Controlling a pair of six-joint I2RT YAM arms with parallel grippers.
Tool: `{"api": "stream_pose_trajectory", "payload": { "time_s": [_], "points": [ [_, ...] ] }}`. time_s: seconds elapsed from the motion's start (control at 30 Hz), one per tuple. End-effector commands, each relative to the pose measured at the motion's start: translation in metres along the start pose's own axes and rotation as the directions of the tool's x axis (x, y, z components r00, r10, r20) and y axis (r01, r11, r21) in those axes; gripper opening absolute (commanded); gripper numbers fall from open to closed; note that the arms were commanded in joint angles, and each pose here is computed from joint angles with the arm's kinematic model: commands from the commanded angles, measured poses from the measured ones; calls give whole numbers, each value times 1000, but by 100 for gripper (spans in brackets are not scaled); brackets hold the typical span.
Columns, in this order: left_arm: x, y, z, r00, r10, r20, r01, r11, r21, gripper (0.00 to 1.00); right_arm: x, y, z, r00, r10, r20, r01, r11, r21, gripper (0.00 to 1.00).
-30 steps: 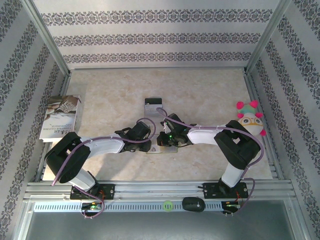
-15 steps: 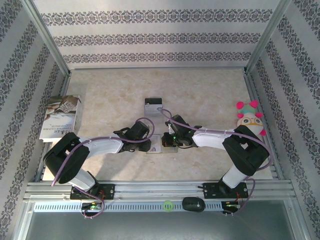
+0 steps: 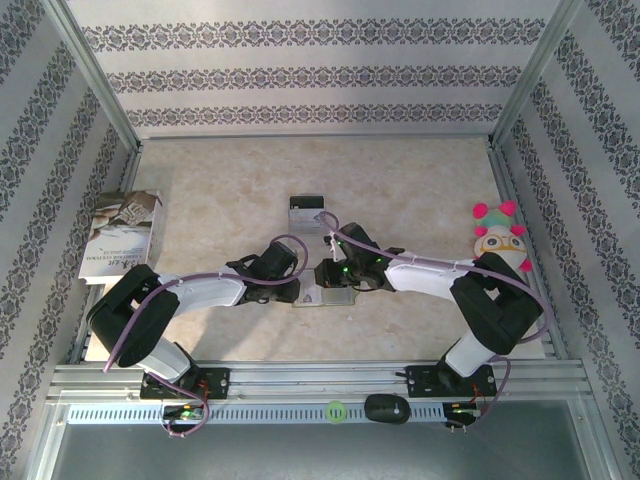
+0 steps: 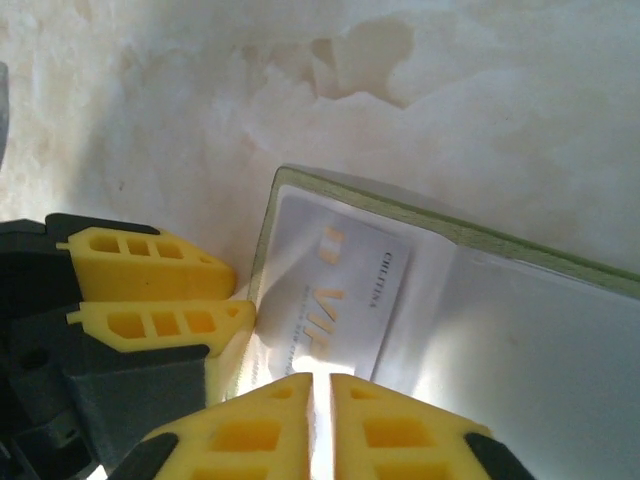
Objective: Take the credit cards out of the card holder
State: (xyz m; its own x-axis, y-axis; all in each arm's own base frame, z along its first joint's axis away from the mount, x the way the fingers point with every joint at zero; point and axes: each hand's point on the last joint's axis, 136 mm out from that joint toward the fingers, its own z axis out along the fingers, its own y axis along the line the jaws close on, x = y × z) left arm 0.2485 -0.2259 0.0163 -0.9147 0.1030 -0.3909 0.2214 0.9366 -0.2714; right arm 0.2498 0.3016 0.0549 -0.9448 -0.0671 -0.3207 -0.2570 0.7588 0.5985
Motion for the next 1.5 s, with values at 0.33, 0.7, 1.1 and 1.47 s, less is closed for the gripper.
{"api": "stream_pose_trajectory", "payload": {
  "time_s": [0.33, 0.7, 1.1, 1.47],
  "points": [
    [20, 8, 13, 998, -20, -59, 21, 1000, 5, 27, 9, -14, 23, 996, 60, -61, -57, 997, 51, 8],
    [21, 8, 15, 998, -22, -65, 23, 1000, 6, 26, 14, -10, 34, 993, 74, -97, -71, 997, 40, 15],
    [23, 10, 18, 997, -27, -74, 27, 1000, 3, 26, 19, -23, 26, 992, 100, -77, -92, 991, 99, 24],
    [22, 11, 15, 997, -32, -69, 33, 999, 5, 26, 12, -19, 11, 997, 69, -22, -67, 994, 91, 22]
  ]
}}
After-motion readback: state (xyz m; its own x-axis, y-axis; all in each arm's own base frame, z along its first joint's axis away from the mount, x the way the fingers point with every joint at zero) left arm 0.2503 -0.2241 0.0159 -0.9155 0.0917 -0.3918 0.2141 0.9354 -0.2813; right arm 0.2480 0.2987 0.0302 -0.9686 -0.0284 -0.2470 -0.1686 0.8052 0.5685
